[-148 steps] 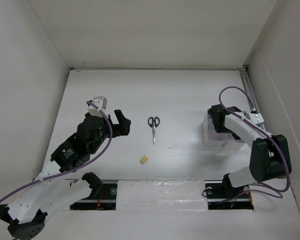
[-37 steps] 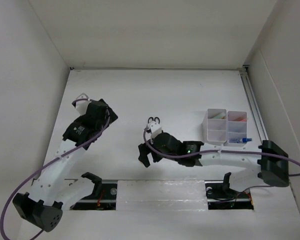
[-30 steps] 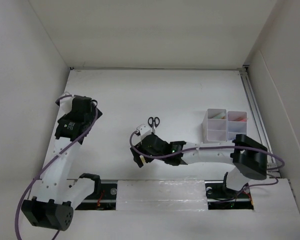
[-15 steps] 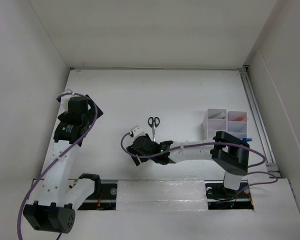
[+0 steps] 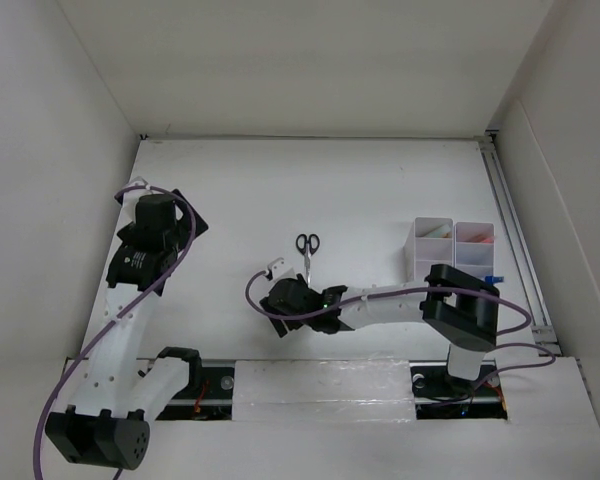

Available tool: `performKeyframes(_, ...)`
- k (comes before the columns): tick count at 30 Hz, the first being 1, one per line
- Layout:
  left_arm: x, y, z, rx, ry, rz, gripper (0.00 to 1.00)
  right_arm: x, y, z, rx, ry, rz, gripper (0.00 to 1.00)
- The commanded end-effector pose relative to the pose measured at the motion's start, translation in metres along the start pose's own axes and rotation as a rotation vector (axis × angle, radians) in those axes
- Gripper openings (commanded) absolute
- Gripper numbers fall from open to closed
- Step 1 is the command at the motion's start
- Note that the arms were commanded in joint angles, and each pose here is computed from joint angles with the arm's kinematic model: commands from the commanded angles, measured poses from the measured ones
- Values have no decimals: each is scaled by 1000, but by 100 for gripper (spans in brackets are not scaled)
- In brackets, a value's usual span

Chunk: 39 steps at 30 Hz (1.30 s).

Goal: Sort the stationery into containers
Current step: Pick up the stationery from the center of the board.

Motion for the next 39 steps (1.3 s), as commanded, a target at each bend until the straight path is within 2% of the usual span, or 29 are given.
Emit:
performKeyframes(1, -4, -5, -3, 3, 27, -33, 100, -9, 7, 5, 14, -8, 3, 75)
performKeyframes(3, -4, -4, -4, 3, 34, -28, 100, -9, 7, 5, 14, -8, 3, 74)
performKeyframes(4, -4, -4, -4, 3, 34, -28, 100, -9, 7, 5, 14, -8, 3, 68)
performKeyframes(5, -4, -4, -4, 3, 34, -28, 100, -9, 7, 5, 14, -8, 3, 68)
performKeyframes(6, -4, -4, -4, 3, 34, -28, 100, -9, 7, 5, 14, -8, 3, 61)
performKeyframes(7, -4, -4, -4, 3, 34, -28, 100, -10, 10, 6, 4, -9, 12, 59)
performKeyframes(10, -7, -4, -6, 5, 46, -33, 100, -10, 11, 4, 11, 3, 14, 59)
performKeyframes(12, -7, -4, -6, 5, 46, -33, 100, -11, 9, 5, 10, 4, 15, 55)
performKeyframes(13, -7, -4, -6, 5, 46, -33, 100, -9, 14, 2, 3, 16, 31, 48)
performKeyframes(15, -7, -4, -6, 5, 46, -33, 100, -10, 17, 1, -8, 31, 31, 40)
performKeyframes(16, -7, -4, -6, 5, 46, -33, 100, -10, 17, 1, -8, 31, 31, 28)
performKeyframes(18, -7, -4, -6, 5, 46, -33, 100, -13, 14, 2, 4, 27, 24, 15)
performKeyframes(20, -7, -4, -6, 5, 46, -33, 100, -15, 11, 3, 8, 21, 16, 3)
performKeyframes(21, -7, -4, -6, 5, 46, -33, 100, -19, 6, 5, 13, 11, 3, 0)
performKeyframes(27, -9, -6, -6, 2, 51, -40, 100, -34, -25, 12, 7, -13, -61, 0)
performKeyframes(34, -12, -5, -10, 9, 70, -43, 100, -25, -25, 11, 36, -4, -58, 0)
performKeyframes(37, -12, -5, -10, 9, 70, -43, 100, -39, -42, 0, 81, 34, -119, 0)
performKeyframes(39, -12, -5, -10, 9, 70, -43, 100, -45, -54, -27, 111, 107, -135, 0)
Point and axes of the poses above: each gripper's point midway between its finger pads, its own x axis out along the fingers, its own z axis along the line the jaws close on, y = z × x, the point moved 1 cm from there along -x, back along the fingers, and after that the axes turned 5 degrees about x, right-handed, at the moved point
